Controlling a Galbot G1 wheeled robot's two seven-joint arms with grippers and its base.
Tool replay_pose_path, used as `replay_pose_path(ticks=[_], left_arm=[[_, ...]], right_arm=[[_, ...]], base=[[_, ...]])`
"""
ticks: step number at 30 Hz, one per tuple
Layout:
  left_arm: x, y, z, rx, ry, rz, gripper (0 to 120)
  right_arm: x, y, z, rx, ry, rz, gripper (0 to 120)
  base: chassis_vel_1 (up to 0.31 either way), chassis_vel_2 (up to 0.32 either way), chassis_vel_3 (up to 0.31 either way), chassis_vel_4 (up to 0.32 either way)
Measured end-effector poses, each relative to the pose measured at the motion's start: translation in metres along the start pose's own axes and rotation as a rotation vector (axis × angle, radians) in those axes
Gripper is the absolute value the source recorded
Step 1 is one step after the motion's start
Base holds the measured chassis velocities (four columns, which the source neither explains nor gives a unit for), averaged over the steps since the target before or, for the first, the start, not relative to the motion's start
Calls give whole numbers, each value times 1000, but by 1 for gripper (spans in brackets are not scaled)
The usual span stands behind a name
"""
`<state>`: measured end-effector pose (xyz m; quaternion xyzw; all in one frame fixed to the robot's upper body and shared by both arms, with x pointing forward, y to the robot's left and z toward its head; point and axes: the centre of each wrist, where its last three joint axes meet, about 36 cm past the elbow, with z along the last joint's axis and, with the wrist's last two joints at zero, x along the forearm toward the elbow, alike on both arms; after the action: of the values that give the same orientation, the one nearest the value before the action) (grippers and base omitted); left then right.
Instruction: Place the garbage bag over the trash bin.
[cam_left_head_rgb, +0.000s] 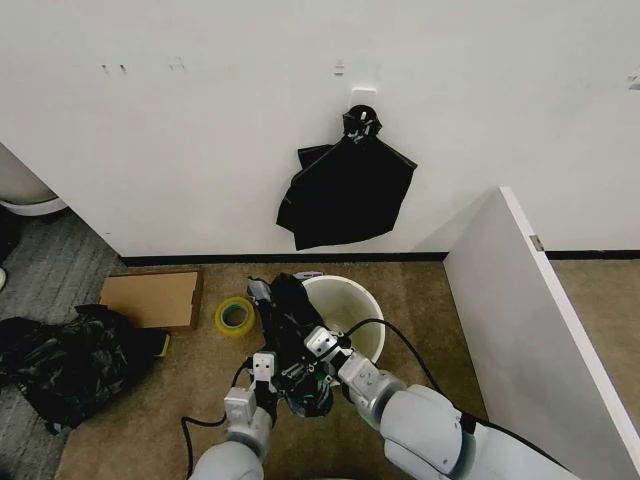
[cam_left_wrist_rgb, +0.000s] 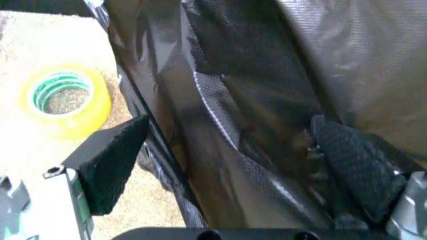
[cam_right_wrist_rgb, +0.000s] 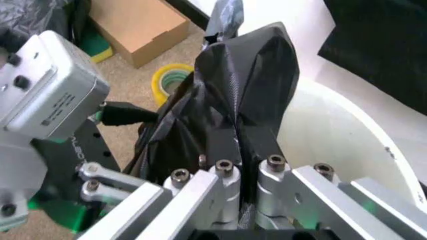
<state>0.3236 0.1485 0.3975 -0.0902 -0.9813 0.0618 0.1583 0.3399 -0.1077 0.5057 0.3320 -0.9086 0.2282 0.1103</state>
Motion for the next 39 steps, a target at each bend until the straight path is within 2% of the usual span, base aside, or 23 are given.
replay_pose_path(ticks=[20, 24, 31, 39], left_arm=[[-18, -5, -25, -10, 8, -8, 91], [-29, -7, -43, 21, 55, -23, 84], [-39, -19, -71, 75, 160, -51, 83], [-38, -31, -76, 68, 216, -100, 74]], right_arm=[[-2, -22, -2, -70, 23, 26, 0], [-2, -24, -3, -77, 22, 27, 0], [2, -23, -1, -87, 28, 27, 0], [2, -22, 0, -95, 37, 27, 0]], base=[[0, 0, 0, 0], [0, 0, 0, 0], [0, 0, 0, 0], [0, 0, 0, 0]])
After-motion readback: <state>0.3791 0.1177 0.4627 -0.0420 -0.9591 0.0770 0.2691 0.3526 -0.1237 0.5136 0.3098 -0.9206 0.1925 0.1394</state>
